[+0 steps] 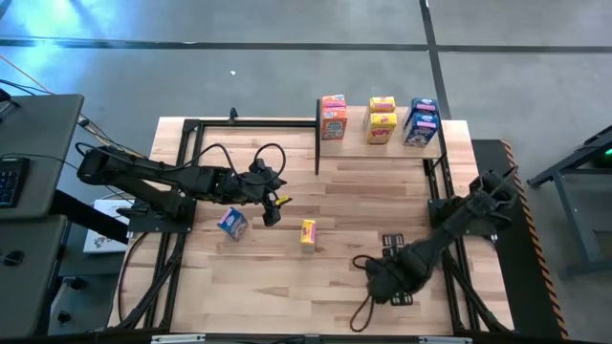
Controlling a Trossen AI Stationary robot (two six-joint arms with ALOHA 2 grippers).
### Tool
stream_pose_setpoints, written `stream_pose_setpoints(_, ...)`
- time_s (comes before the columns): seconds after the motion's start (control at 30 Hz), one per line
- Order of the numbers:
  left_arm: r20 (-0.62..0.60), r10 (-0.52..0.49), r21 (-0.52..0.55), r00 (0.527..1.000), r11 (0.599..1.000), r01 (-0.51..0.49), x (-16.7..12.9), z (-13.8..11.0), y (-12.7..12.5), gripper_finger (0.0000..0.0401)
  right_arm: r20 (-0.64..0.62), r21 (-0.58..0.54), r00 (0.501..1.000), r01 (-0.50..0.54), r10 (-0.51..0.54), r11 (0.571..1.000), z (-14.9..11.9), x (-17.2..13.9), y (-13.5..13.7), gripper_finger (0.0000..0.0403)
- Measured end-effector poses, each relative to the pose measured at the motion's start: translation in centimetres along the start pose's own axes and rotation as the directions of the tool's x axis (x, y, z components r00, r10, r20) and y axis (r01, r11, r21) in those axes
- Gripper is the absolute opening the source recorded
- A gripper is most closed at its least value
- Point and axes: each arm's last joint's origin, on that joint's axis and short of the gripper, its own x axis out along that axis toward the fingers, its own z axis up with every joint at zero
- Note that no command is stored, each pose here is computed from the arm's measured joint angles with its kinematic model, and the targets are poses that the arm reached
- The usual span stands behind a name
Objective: Stack cereal on shelf
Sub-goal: Put the orange cereal box on the shelf aligned with the orange cereal boxes
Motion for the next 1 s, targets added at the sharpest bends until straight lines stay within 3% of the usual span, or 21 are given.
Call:
stream_pose_setpoints(0.3,0.000,0.000,0.000,1.000,1.000,0.000,0.0,0.0,0.0,0.0239,0.043,0.024,0.999,-0.017,0.016,1.000,3.0,-1.2,-4.1,0.0190)
stream_pose_setpoints(0.63,0.000,0.000,0.000,1.000,1.000,0.000,0.0,0.0,0.0,0.0239,0.107,0.017,0.994,-0.026,0.024,1.000,5.5,-3.2,-8.7,0.0155)
stream_pose_setpoints(1.0,0.000,0.000,0.000,1.000,1.000,0.000,0.0,0.0,0.0,0.0239,0.183,0.064,0.982,0.041,-0.052,0.997,6.7,-8.1,-16.9,0.0154)
